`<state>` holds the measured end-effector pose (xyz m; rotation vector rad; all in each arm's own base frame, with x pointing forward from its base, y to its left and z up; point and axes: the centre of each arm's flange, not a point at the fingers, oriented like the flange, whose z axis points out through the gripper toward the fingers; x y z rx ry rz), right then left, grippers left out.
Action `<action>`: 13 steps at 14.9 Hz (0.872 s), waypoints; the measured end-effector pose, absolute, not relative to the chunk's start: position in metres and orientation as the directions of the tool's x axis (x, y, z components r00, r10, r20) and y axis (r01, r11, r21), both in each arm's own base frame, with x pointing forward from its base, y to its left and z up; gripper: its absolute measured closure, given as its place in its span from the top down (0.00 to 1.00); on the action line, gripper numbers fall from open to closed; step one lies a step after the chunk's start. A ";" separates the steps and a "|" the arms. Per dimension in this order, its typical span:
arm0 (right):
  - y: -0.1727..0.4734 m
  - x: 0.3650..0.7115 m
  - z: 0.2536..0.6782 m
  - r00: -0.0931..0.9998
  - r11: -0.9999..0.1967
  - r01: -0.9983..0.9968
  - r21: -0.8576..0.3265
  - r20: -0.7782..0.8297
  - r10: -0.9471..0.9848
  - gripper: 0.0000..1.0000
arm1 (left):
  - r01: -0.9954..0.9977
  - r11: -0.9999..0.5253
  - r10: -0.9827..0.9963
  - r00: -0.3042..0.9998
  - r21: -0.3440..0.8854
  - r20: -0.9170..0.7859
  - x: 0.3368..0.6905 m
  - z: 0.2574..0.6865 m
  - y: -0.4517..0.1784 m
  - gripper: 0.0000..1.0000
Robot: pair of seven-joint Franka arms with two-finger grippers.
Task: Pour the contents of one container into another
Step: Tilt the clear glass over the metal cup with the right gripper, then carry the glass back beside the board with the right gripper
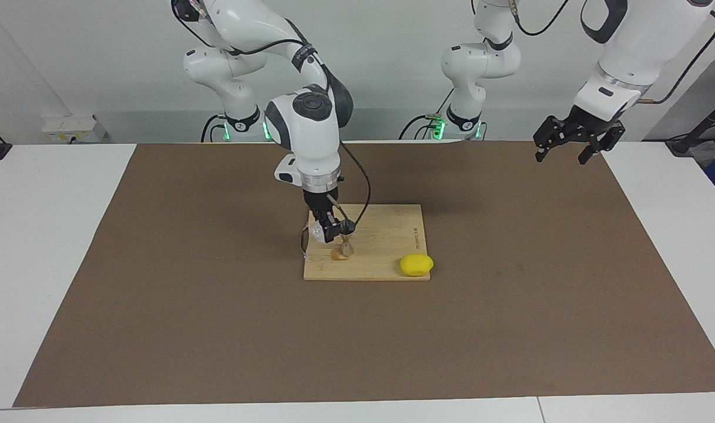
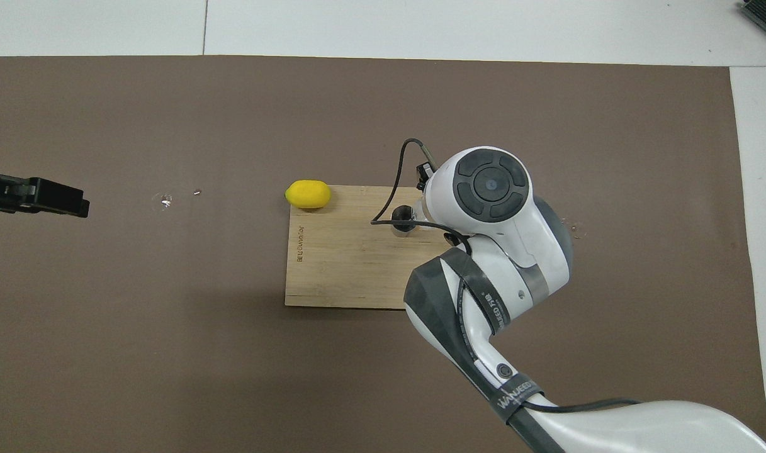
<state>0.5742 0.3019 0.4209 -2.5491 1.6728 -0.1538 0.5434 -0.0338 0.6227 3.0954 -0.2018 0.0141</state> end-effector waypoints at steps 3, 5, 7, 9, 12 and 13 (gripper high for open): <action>0.293 0.581 0.426 0.353 -0.348 -0.928 -0.131 -0.012 -0.936 0.51 | -0.130 -0.991 -0.130 0.992 0.039 0.010 0.543 0.623 -0.034 1.00; 0.289 0.582 0.425 0.335 -0.328 -0.936 -0.128 -0.036 -0.942 0.51 | -0.130 -0.991 -0.130 0.992 0.039 0.007 0.543 0.622 -0.034 1.00; 0.287 0.584 0.425 0.300 -0.289 -0.950 -0.119 -0.089 -0.950 0.51 | -0.129 -0.991 -0.129 0.992 0.039 0.007 0.543 0.622 -0.033 1.00; 0.278 0.588 0.425 0.247 -0.232 -0.967 -0.105 -0.155 -0.957 0.51 | -0.129 -0.991 -0.129 0.992 0.039 0.007 0.543 0.622 -0.033 1.00; 0.256 0.598 0.422 0.150 -0.135 -0.988 -0.071 -0.290 -0.945 0.51 | -0.130 -0.991 -0.130 0.992 0.039 0.006 0.543 0.622 -0.034 1.00; 0.245 0.602 0.419 0.132 -0.118 -0.991 -0.062 -0.320 -0.938 0.51 | -0.130 -0.991 -0.130 0.992 0.039 0.006 0.543 0.622 -0.034 1.00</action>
